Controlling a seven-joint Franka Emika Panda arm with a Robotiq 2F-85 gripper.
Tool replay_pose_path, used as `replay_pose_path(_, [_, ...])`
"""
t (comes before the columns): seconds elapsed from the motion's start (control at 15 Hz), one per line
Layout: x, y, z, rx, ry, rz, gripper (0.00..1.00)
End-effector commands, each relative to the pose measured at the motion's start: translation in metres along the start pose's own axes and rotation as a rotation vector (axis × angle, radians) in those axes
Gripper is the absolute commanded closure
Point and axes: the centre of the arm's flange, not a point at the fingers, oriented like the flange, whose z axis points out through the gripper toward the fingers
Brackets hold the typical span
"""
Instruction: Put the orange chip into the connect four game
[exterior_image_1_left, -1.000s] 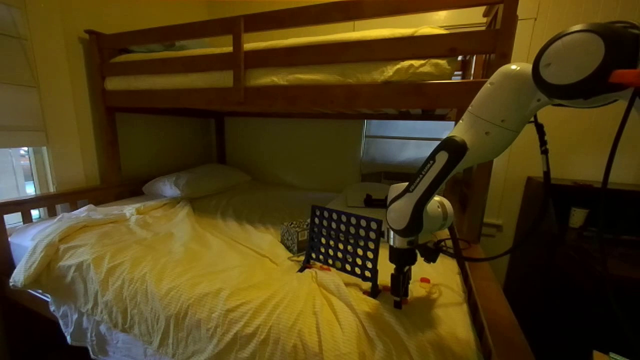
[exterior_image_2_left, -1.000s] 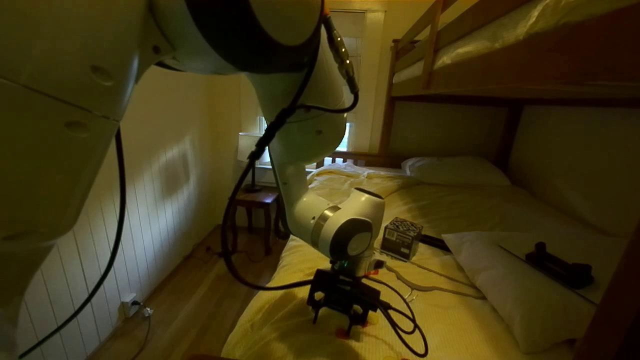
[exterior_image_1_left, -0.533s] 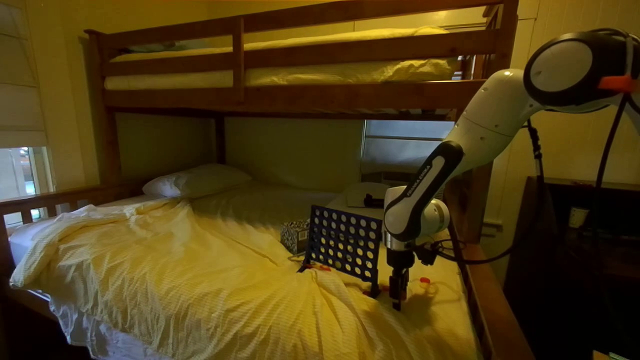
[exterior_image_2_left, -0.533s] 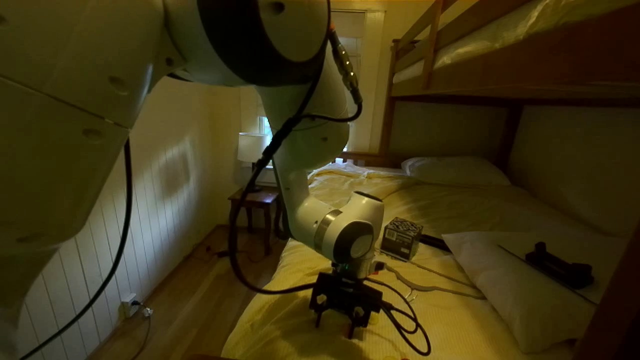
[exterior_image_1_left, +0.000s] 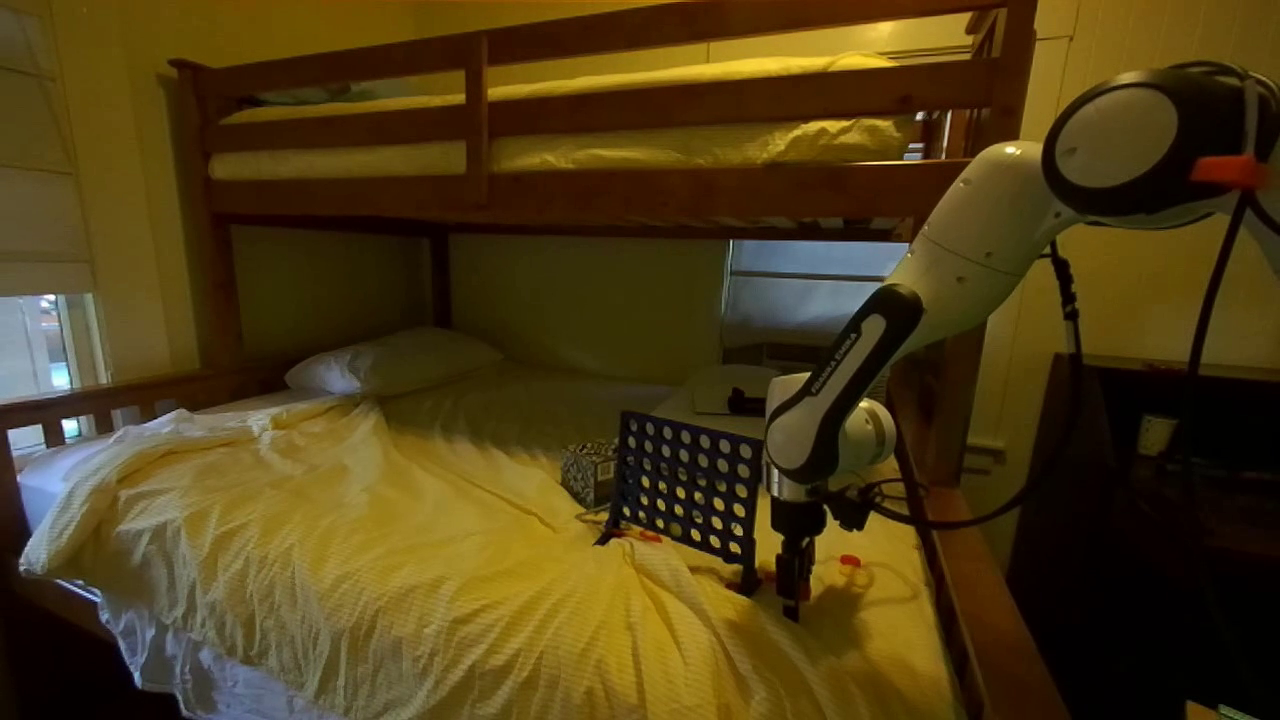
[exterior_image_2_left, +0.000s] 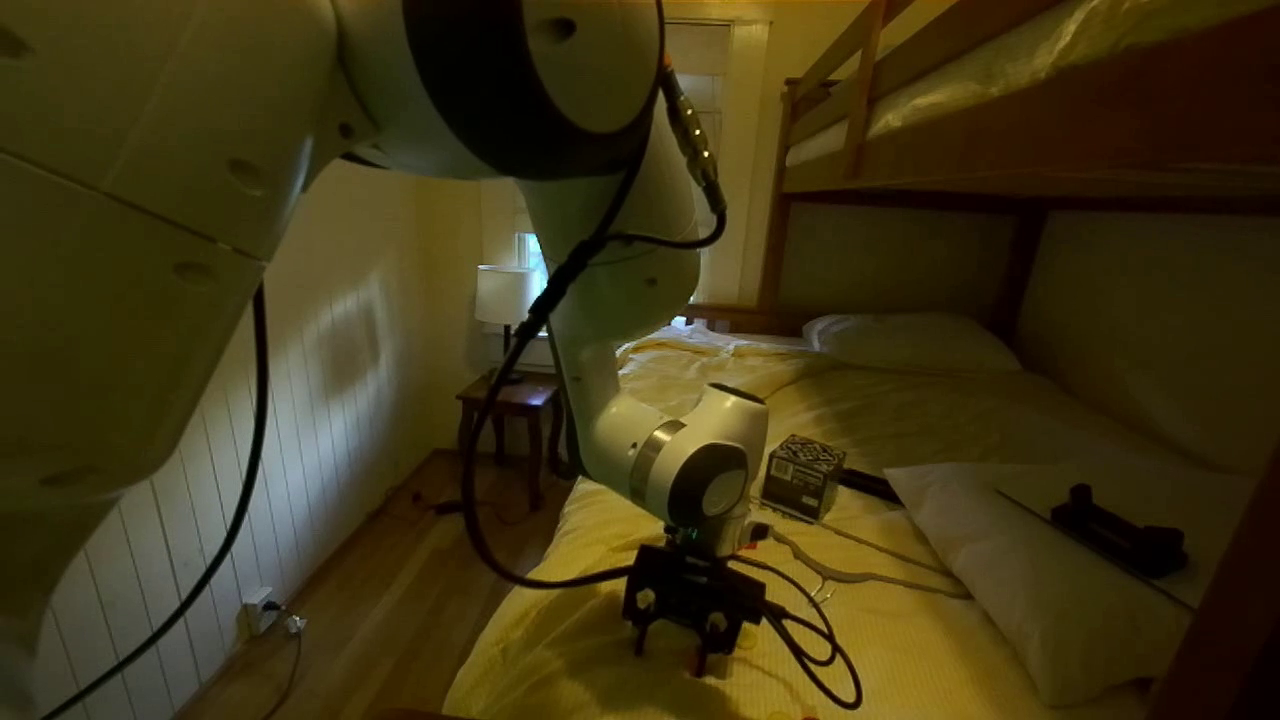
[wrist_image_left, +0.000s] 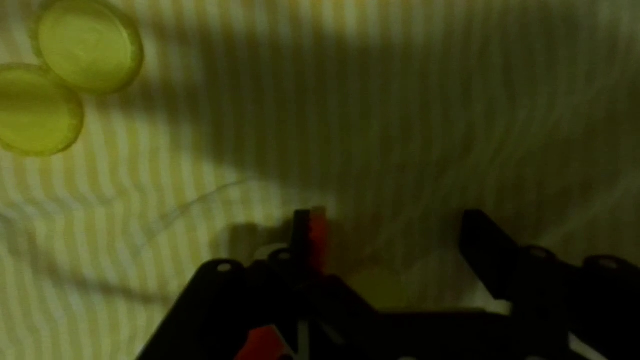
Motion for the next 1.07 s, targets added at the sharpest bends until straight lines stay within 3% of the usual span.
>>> replay_pose_path(0.0, [0.0049, 0.0035, 0.0003, -0.018, 0.003, 0.000, 0.33])
replay_pose_path(0.07, [0.0045, 0.0044, -0.0005, -0.020, 0.005, 0.001, 0.40])
replay_pose_path(0.13, [0.0042, 0.0051, -0.0013, -0.020, 0.007, 0.002, 0.36])
replay_pose_path(0.33, [0.0031, 0.0074, -0.0044, -0.026, 0.016, 0.008, 0.46])
replay_pose_path(1.0, [0.0008, 0.0100, -0.0085, -0.042, 0.041, 0.015, 0.47])
